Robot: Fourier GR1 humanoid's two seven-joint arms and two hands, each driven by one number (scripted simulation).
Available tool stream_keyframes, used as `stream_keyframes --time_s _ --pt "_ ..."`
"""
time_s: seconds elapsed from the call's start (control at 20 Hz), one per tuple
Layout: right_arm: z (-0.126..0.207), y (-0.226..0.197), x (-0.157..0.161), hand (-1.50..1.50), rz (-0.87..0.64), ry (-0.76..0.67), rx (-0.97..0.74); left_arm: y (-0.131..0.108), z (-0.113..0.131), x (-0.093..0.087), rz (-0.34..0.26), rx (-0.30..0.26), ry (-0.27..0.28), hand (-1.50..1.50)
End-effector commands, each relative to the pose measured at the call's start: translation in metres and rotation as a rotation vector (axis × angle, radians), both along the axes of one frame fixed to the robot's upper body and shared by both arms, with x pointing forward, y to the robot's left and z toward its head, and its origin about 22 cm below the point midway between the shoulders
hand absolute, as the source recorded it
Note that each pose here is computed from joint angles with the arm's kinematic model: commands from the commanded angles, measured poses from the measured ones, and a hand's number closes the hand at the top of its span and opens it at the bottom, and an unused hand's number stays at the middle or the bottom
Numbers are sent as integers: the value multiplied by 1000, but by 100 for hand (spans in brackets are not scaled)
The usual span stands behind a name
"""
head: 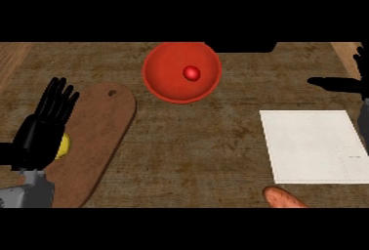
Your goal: Pick the tomato from the placemat and place it in the bowl
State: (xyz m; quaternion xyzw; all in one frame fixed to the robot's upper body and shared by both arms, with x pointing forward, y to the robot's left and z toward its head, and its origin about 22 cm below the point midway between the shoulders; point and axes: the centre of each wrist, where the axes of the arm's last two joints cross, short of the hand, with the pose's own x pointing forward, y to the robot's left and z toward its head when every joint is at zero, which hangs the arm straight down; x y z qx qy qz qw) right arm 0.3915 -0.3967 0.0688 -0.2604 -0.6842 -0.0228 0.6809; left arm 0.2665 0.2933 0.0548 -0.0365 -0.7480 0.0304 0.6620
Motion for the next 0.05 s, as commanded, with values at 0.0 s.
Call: stream_keyframes --time_s 0.0 --pt "-6 -42 -33 -150 29 14 -23 0 2 3 9 -2 -11 0"
